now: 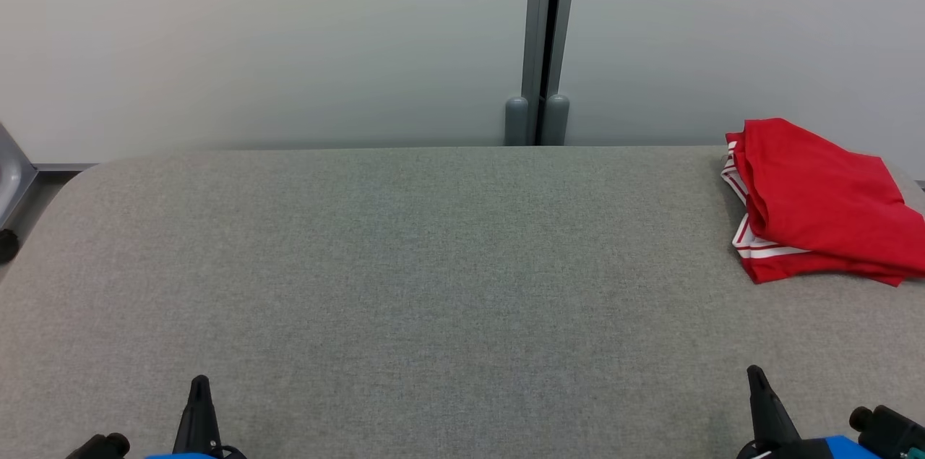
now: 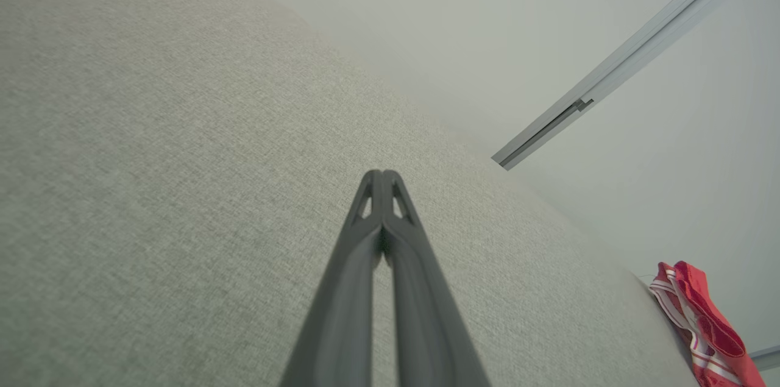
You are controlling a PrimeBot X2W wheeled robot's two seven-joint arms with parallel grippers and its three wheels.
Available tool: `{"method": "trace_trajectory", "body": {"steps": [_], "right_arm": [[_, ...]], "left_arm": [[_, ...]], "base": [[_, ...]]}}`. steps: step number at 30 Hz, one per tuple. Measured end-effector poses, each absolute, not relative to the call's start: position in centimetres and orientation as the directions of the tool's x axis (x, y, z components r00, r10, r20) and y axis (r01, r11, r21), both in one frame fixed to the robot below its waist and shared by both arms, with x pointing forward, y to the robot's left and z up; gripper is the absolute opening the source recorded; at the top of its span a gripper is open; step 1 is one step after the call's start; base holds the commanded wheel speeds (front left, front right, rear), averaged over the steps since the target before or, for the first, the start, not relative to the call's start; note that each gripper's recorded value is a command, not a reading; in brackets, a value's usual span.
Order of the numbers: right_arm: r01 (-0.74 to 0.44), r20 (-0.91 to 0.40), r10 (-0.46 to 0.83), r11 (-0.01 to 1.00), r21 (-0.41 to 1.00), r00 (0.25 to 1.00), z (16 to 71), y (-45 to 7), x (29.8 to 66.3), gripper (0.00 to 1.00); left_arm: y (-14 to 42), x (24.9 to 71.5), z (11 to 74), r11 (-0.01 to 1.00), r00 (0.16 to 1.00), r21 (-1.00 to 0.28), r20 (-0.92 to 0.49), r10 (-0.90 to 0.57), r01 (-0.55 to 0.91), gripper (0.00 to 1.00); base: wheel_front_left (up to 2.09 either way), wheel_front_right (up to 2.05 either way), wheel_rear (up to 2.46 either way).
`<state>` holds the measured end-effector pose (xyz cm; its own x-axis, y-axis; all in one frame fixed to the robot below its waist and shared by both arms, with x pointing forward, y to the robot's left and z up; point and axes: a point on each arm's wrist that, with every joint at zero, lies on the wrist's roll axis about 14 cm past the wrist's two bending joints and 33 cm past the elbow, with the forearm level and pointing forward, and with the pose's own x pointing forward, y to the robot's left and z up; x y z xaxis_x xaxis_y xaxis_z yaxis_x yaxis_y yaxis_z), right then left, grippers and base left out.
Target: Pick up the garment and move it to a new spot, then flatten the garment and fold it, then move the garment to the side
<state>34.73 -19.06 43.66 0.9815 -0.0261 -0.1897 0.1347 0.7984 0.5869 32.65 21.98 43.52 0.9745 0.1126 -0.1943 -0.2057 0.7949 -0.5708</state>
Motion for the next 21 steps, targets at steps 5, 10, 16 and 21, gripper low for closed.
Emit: {"method": "trace_trajectory", "body": {"steps": [5,10,16,21], "right_arm": [[0.138,-0.179,-0.028,0.753,0.643,0.983,44.3,-19.1,35.2,0.0],[0.15,-0.18,-0.032,0.707,0.691,0.983,44.4,-19.3,35.3,0.0],[0.145,-0.165,-0.031,0.65,0.746,0.986,45.1,-19.3,35.9,0.0],[0.148,-0.16,-0.034,0.603,0.784,0.987,45.3,-19.4,36.1,0.0]], "left_arm": [[22.0,33.1,43.8,0.75,0.975,-0.627,-0.191,0.112,-0.209,0.0],[21.9,33.5,44.2,0.705,0.977,-0.678,-0.186,0.109,-0.208,0.0],[21.8,34.1,44.8,0.649,0.979,-0.734,-0.173,0.104,-0.199,0.0],[21.8,34.3,45.0,0.602,0.98,-0.774,-0.172,0.101,-0.198,0.0]], "base": [[0.0,0.0,0.0],[0.0,0.0,0.0],[0.0,0.0,0.0],[0.0,0.0,0.0]]}}
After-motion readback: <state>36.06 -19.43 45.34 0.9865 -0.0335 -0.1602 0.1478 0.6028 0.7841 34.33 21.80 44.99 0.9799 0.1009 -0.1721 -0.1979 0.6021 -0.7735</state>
